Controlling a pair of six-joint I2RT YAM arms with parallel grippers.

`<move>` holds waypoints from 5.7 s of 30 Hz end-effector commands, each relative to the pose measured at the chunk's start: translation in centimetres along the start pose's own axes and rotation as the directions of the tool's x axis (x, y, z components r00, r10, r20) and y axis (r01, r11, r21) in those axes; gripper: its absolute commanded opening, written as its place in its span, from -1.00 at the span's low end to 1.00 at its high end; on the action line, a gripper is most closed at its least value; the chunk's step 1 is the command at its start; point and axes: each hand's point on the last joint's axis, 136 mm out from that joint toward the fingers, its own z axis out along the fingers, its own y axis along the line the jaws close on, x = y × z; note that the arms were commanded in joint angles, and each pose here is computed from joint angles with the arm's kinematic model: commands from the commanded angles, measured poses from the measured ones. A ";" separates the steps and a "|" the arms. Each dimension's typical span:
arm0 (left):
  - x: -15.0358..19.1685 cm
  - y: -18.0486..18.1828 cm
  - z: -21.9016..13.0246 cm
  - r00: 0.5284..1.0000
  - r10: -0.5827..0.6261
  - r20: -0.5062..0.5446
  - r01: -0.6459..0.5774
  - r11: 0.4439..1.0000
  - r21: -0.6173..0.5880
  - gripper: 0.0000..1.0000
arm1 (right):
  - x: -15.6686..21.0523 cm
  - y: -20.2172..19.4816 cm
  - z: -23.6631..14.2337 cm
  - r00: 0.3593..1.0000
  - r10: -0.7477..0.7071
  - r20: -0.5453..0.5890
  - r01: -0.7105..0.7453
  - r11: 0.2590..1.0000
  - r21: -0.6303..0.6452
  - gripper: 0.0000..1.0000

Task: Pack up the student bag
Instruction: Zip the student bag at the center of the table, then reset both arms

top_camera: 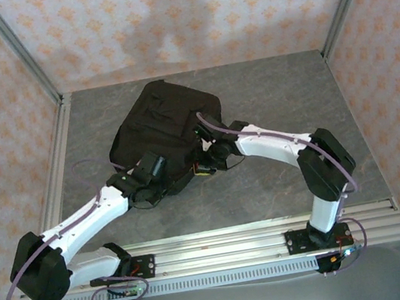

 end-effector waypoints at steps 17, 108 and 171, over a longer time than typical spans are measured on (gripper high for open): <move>0.3 1.6 0.1 0.998 0.060 0.003 -0.060 0.997 -0.048 -1.00 | -4.3 -3.5 -2.1 0.994 0.055 0.094 -0.068 0.987 0.148 -1.00; -20.7 6.3 -6.1 0.469 0.495 0.732 -0.285 0.869 -0.405 0.99 | -6.6 -19.9 -29.6 0.040 -0.587 0.809 -0.278 0.771 0.573 0.99; -23.5 4.2 2.5 0.470 0.579 0.666 -0.502 0.796 -0.338 1.00 | -14.5 -30.6 -18.0 0.387 -0.372 0.844 -0.200 0.860 0.470 0.99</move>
